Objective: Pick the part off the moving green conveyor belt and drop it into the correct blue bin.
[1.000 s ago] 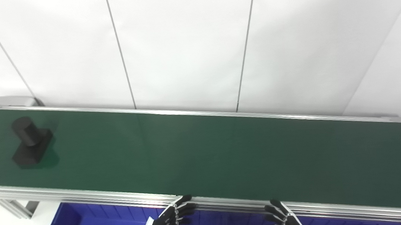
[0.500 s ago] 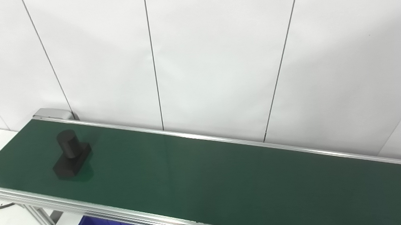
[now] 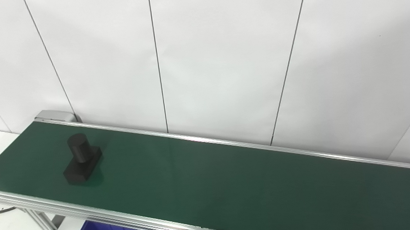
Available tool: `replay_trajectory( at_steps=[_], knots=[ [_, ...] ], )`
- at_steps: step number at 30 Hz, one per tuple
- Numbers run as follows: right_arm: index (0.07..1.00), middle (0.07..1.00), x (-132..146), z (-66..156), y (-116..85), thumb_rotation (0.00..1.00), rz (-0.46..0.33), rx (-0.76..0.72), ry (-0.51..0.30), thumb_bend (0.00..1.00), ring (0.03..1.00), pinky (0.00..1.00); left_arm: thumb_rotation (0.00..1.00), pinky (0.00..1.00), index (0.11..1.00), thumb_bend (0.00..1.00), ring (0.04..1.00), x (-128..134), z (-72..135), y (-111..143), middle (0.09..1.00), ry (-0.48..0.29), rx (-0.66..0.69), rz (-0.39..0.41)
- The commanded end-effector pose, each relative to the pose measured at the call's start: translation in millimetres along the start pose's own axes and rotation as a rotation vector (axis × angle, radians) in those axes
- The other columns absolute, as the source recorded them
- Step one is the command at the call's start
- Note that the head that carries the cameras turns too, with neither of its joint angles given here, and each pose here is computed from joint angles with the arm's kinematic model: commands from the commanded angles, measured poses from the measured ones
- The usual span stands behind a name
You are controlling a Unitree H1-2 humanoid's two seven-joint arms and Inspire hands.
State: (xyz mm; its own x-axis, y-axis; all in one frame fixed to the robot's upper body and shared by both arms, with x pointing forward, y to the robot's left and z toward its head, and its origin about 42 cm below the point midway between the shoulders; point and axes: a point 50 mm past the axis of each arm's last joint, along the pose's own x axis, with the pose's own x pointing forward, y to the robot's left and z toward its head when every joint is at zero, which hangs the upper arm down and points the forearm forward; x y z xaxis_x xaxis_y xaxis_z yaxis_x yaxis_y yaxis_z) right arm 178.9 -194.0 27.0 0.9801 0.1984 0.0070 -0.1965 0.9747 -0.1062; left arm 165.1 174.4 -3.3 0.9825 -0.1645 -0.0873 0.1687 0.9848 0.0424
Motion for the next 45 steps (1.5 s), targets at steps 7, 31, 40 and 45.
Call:
replay_trajectory(
  at_steps=[7, 31, 40, 45],
  knots=[
    [0.887, 0.827, 6, 15, -6, 0.78, -0.008, 0.005, -0.093, 0.44, 0.781, 0.69, 0.65, 0.69, 0.816, 0.92, 0.752, 9, 10, -6, 0.771, -0.071, -0.004, 0.003],
    [0.887, 0.822, 12, 93, -22, 0.84, 0.055, -0.003, -0.308, 0.59, 0.791, 0.68, 0.66, 0.69, 0.813, 0.92, 0.757, 19, 11, -19, 0.775, -0.079, -0.005, -0.012],
    [0.852, 0.800, 31, 130, -32, 0.80, 0.095, -0.062, -0.381, 0.59, 0.768, 0.64, 0.66, 0.70, 0.818, 0.93, 0.762, 21, 10, -19, 0.780, -0.075, -0.002, -0.015],
    [0.835, 0.810, 42, 142, -39, 0.79, 0.130, -0.135, -0.406, 0.62, 0.771, 0.64, 0.66, 0.70, 0.819, 0.92, 0.760, 21, 9, -18, 0.783, -0.076, 0.002, -0.016]
  ],
)
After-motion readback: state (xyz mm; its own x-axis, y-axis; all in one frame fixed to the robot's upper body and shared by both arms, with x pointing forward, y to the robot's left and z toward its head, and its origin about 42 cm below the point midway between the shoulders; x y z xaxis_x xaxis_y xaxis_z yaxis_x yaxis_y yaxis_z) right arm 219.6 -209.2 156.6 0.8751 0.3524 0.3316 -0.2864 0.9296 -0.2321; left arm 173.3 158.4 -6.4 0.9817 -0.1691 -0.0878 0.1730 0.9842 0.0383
